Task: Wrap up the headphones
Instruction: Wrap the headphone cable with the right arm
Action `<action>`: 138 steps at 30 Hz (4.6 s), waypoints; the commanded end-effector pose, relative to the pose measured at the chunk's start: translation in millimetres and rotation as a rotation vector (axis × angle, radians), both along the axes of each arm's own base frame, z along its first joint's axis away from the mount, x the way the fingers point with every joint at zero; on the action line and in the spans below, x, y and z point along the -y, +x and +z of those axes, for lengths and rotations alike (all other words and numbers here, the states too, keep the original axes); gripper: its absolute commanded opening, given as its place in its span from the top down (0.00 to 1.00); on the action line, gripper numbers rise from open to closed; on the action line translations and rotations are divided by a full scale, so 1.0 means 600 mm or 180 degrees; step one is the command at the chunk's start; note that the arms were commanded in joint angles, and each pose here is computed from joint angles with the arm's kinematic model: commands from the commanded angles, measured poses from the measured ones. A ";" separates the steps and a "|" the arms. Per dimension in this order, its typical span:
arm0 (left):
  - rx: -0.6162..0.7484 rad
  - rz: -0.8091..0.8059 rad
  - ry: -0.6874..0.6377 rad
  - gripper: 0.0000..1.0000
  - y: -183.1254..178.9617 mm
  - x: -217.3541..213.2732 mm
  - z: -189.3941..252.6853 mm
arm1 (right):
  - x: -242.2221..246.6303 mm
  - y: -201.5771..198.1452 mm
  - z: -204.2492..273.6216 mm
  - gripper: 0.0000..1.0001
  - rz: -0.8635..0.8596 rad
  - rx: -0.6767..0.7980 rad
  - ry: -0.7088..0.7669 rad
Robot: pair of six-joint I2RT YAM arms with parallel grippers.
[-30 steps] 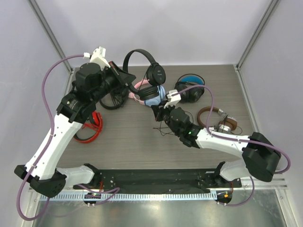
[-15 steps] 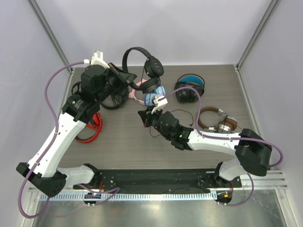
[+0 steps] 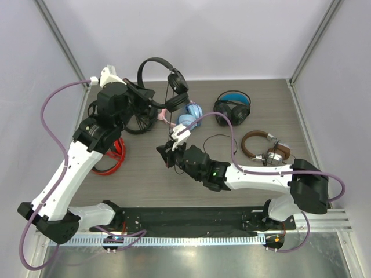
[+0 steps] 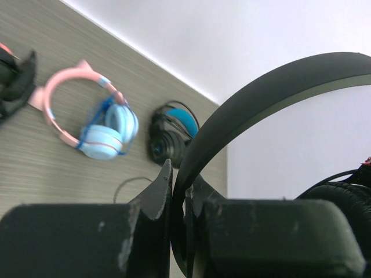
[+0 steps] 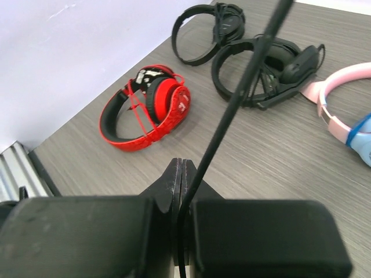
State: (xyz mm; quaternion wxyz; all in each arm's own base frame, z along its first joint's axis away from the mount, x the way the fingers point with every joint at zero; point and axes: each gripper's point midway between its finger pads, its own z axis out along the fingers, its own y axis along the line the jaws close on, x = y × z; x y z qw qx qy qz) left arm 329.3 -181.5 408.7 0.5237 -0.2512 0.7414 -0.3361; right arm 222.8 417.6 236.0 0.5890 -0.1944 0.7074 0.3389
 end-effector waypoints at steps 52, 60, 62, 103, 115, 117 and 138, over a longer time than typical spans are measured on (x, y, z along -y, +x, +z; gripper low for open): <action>0.0263 0.0356 0.1873 1.00 0.043 -0.057 -0.105 | 0.090 -0.072 0.241 0.88 0.0611 0.0764 -0.1571; 0.0243 0.0190 0.1925 1.00 0.038 -0.047 -0.116 | 0.125 -0.019 0.260 0.94 0.0114 0.1212 -0.2148; 0.0262 0.0165 0.1910 1.00 0.036 -0.046 -0.112 | 0.127 -0.012 0.259 0.95 0.0028 0.1256 -0.2221; 0.0273 -0.1239 0.2071 1.00 -0.019 0.041 -0.154 | 0.313 0.174 0.290 0.90 -0.1769 0.1498 -0.1943; 0.0379 -0.1556 0.1881 1.00 -0.037 0.070 -0.124 | 0.357 0.201 0.263 0.83 -0.1767 0.1126 -0.1334; 0.0386 -0.1592 0.1852 1.00 -0.040 0.074 -0.121 | 0.363 0.206 0.252 0.84 -0.1771 0.1044 -0.1248; 0.0633 -0.1980 0.0999 1.00 -0.073 0.130 0.001 | 0.311 0.207 0.124 0.83 -0.1524 0.0522 -0.0059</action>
